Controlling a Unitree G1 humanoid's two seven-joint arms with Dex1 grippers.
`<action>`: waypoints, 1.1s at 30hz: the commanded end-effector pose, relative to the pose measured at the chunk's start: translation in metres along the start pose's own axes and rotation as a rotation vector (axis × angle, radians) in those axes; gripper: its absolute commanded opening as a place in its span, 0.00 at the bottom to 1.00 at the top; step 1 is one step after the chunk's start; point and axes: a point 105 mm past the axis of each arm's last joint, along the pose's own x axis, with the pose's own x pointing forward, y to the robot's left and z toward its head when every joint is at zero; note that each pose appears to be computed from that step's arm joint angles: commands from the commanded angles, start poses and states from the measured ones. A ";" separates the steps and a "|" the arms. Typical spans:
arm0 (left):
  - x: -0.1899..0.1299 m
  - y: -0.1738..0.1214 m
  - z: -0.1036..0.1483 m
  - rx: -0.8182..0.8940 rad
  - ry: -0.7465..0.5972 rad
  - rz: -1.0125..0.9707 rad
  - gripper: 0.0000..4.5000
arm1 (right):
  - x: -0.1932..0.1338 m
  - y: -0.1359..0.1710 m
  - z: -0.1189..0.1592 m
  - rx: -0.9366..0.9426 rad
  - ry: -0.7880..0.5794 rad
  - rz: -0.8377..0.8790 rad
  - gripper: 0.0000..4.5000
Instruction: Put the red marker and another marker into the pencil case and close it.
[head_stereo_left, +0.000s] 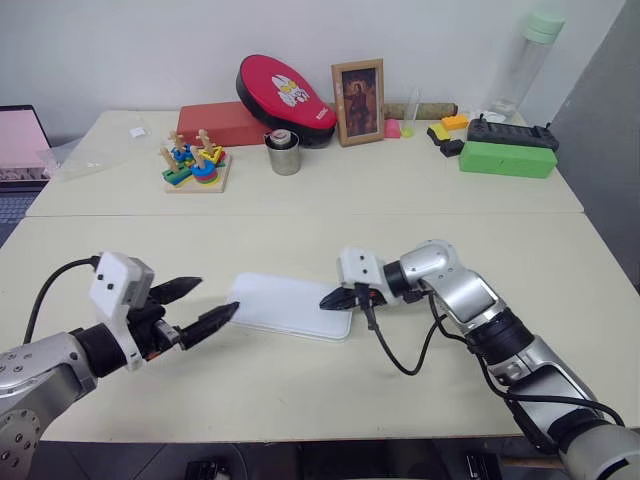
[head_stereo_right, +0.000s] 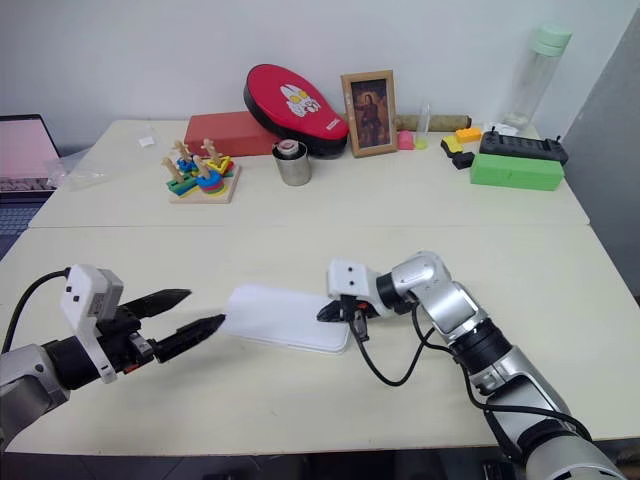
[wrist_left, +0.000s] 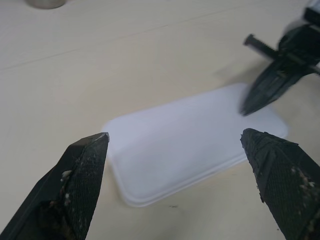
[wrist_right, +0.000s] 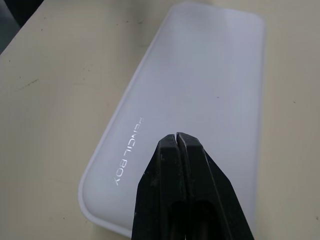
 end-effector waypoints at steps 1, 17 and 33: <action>-0.011 0.041 0.016 0.044 -0.049 0.176 1.00 | -0.046 -0.026 0.026 0.052 -0.128 -0.143 0.04; -0.033 0.118 0.007 0.133 0.069 0.335 1.00 | -0.152 -0.033 -0.027 0.363 -0.037 -0.553 0.80; -0.009 0.119 0.013 0.166 0.077 0.288 1.00 | -0.158 0.001 -0.021 0.389 -0.017 -0.556 0.99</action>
